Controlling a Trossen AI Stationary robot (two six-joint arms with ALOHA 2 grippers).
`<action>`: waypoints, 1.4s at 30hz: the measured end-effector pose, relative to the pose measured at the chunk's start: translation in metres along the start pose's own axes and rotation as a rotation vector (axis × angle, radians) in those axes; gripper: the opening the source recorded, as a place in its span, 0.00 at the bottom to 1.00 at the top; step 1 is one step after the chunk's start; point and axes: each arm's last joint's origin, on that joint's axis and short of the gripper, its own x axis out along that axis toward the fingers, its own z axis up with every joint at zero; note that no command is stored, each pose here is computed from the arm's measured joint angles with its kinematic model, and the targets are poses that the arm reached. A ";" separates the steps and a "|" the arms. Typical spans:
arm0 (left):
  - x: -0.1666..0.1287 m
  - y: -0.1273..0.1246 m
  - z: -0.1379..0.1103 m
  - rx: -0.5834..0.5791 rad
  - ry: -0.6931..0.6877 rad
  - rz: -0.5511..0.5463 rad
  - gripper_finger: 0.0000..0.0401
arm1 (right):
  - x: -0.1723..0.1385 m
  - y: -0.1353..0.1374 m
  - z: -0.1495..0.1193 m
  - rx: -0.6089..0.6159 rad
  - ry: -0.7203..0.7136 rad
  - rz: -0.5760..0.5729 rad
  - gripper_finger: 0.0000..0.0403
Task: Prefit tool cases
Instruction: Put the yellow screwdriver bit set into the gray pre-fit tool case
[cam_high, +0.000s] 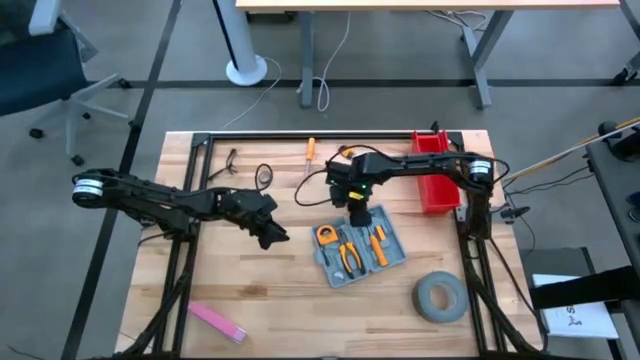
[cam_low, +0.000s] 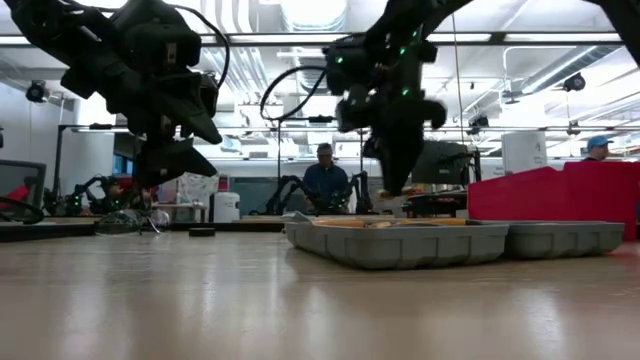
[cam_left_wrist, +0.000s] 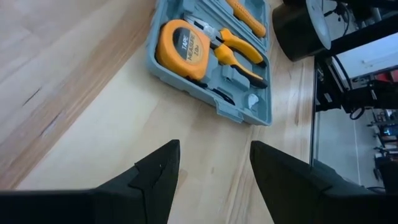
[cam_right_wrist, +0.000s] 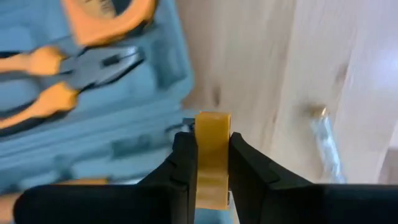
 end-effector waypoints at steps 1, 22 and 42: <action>0.000 0.000 0.000 -0.001 0.001 0.001 0.51 | -0.004 0.003 -0.002 0.011 0.008 0.007 0.13; 0.000 0.001 0.005 0.219 -0.131 0.107 0.51 | -0.002 0.085 -0.061 0.465 0.009 0.097 0.17; -0.006 -0.004 0.024 0.327 -0.489 0.314 0.51 | 0.027 0.135 -0.085 0.763 0.000 0.057 0.11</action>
